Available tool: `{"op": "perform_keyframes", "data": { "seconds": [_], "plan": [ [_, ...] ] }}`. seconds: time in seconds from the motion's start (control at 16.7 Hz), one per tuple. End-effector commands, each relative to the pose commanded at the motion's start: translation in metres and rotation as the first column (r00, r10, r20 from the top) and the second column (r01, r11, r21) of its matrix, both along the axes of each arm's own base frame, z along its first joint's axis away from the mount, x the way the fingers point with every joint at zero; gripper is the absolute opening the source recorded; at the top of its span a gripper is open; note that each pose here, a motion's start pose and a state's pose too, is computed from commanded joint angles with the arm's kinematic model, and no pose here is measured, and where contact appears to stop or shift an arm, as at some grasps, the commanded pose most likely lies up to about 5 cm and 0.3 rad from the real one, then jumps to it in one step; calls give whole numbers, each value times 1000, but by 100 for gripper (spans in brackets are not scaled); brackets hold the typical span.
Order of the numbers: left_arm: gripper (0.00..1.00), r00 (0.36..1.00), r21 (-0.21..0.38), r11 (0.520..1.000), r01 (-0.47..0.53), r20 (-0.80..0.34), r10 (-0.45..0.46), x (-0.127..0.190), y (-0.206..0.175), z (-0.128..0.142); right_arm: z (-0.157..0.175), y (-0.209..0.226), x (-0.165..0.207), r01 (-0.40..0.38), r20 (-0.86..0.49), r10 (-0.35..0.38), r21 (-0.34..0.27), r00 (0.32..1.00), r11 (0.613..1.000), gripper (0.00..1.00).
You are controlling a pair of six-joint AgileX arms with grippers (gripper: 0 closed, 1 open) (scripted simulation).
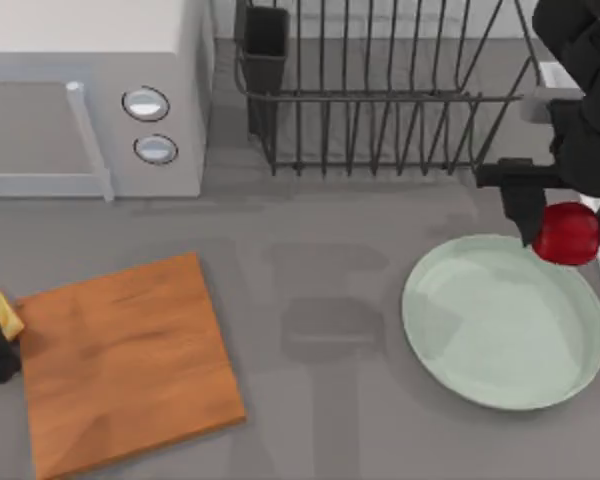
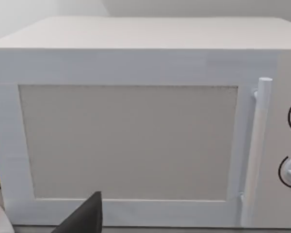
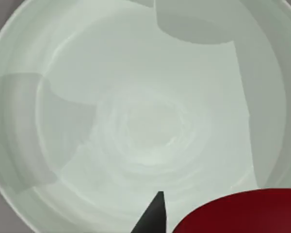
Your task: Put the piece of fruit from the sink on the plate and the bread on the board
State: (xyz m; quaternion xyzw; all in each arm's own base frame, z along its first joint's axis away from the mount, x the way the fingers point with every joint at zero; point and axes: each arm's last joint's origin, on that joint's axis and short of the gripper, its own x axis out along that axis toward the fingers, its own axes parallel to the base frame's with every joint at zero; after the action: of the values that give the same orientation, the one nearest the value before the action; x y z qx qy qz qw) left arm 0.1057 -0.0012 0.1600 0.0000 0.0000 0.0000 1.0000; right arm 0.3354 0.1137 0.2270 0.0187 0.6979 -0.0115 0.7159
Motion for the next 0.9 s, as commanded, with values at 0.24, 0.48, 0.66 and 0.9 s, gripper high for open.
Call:
{"op": "perform_keyframes", "data": {
  "seconds": [0.24, 0.48, 0.66, 0.9],
  "plan": [
    [100, 1000, 0, 1000, 0, 0, 0, 0, 0, 0, 3, 27, -13, -29, -23, 29, -8, 999, 1000, 0],
    [100, 1000, 0, 1000, 0, 0, 0, 0, 0, 0, 3, 29, -15, -33, -26, 33, -10, 999, 999, 0],
    [100, 1000, 0, 1000, 0, 0, 0, 0, 0, 0, 3, 29, -15, -33, -26, 33, -10, 999, 999, 15],
    [100, 1000, 0, 1000, 0, 0, 0, 0, 0, 0, 3, 29, -15, -33, -26, 33, -10, 999, 999, 45]
  ]
}}
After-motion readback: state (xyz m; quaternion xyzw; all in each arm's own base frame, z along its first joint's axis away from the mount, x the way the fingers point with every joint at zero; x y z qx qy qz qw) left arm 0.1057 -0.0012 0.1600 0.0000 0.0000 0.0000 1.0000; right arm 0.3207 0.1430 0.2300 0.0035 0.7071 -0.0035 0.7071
